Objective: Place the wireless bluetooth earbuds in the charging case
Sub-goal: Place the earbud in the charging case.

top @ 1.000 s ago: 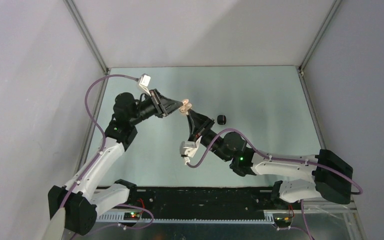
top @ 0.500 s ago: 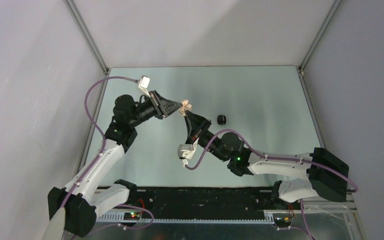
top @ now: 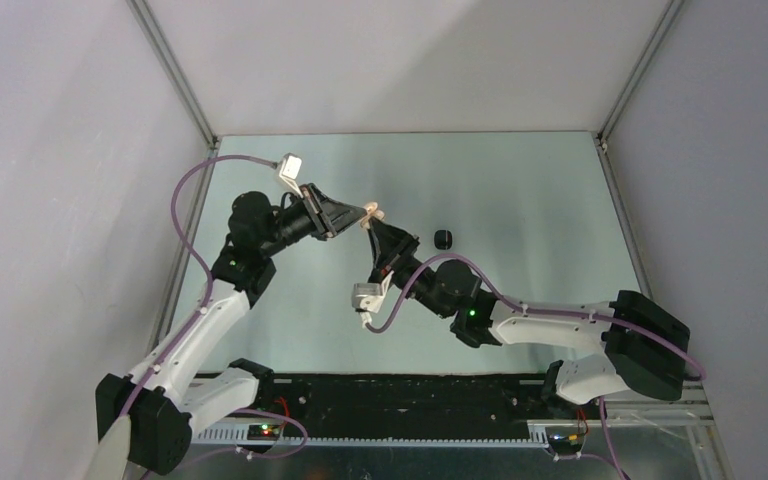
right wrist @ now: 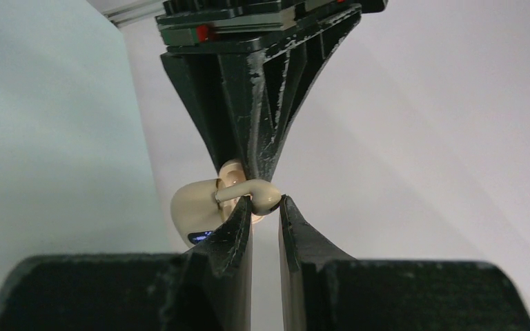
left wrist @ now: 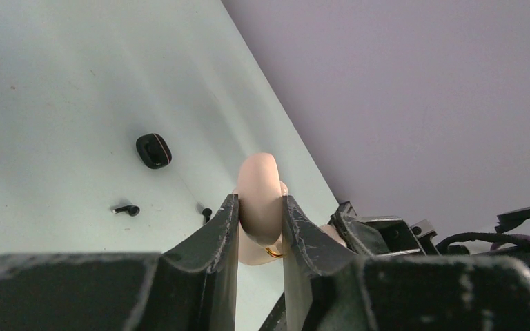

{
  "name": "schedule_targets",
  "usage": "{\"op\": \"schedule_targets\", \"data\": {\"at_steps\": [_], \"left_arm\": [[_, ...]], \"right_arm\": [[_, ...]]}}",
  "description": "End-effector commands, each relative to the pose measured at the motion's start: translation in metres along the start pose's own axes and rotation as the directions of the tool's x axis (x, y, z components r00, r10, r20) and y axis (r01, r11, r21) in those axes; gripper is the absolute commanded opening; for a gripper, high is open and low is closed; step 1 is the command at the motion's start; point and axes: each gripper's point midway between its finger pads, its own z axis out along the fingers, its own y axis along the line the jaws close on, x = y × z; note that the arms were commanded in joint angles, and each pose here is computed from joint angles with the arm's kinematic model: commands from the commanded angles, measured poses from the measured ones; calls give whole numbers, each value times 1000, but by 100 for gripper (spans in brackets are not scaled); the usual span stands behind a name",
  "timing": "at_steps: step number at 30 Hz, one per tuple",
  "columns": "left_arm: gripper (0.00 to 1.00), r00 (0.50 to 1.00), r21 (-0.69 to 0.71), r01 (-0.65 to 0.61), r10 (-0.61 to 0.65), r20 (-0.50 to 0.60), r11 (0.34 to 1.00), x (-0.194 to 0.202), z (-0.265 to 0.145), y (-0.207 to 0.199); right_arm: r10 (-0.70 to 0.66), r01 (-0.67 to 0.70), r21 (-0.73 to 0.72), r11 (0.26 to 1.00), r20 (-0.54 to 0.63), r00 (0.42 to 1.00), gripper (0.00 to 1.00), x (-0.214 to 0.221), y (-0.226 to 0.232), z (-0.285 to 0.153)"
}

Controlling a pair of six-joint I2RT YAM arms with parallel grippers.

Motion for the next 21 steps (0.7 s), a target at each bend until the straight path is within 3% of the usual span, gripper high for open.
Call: {"op": "schedule_targets", "data": {"at_steps": [1,21], "left_arm": [[0,997,47,-58,56,45,997,-9,-3,-15],[0,994,82,-97,92,63,992,-12,-6,-24]], "right_arm": [[19,-22,133,991,29,999,0,-8,-45,8],[-32,32,54,998,-9,999,0,2,-24,12]]}}
